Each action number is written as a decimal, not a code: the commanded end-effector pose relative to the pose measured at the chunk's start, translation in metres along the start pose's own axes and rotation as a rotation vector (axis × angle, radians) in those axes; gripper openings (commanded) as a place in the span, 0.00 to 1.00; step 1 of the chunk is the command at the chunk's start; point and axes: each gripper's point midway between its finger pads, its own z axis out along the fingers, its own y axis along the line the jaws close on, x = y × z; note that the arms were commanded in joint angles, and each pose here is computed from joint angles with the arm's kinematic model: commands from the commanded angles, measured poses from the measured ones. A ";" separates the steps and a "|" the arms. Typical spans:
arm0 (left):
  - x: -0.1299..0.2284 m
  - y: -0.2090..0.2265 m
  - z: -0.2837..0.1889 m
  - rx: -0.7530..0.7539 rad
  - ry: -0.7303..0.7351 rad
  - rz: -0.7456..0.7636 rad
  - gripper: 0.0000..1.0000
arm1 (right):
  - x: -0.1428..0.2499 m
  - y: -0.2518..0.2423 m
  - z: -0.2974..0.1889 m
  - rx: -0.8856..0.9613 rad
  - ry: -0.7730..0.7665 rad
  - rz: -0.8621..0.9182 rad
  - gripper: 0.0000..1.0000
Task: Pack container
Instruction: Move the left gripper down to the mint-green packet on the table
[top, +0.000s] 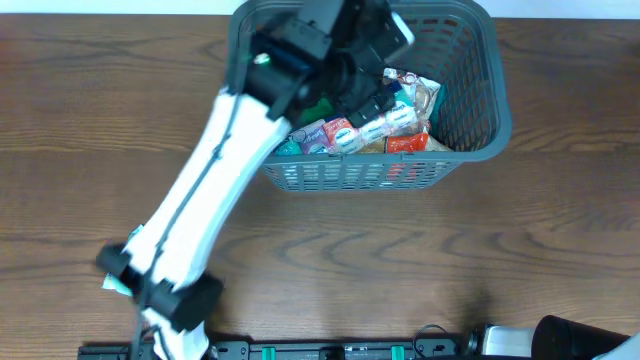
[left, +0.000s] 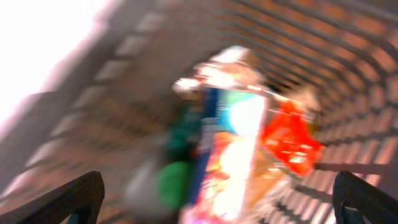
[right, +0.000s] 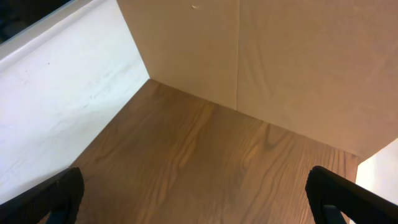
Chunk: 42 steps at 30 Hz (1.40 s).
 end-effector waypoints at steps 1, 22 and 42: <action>0.001 0.069 -0.093 -0.391 -0.052 -0.187 0.99 | -0.001 -0.004 0.002 0.019 -0.005 0.014 0.99; 0.236 0.107 -0.259 -0.812 0.401 -0.985 0.99 | -0.001 -0.004 0.002 0.019 -0.005 0.014 0.99; 0.425 0.013 -0.160 -0.767 0.770 -1.254 0.98 | -0.001 -0.004 0.002 0.019 -0.005 0.014 0.99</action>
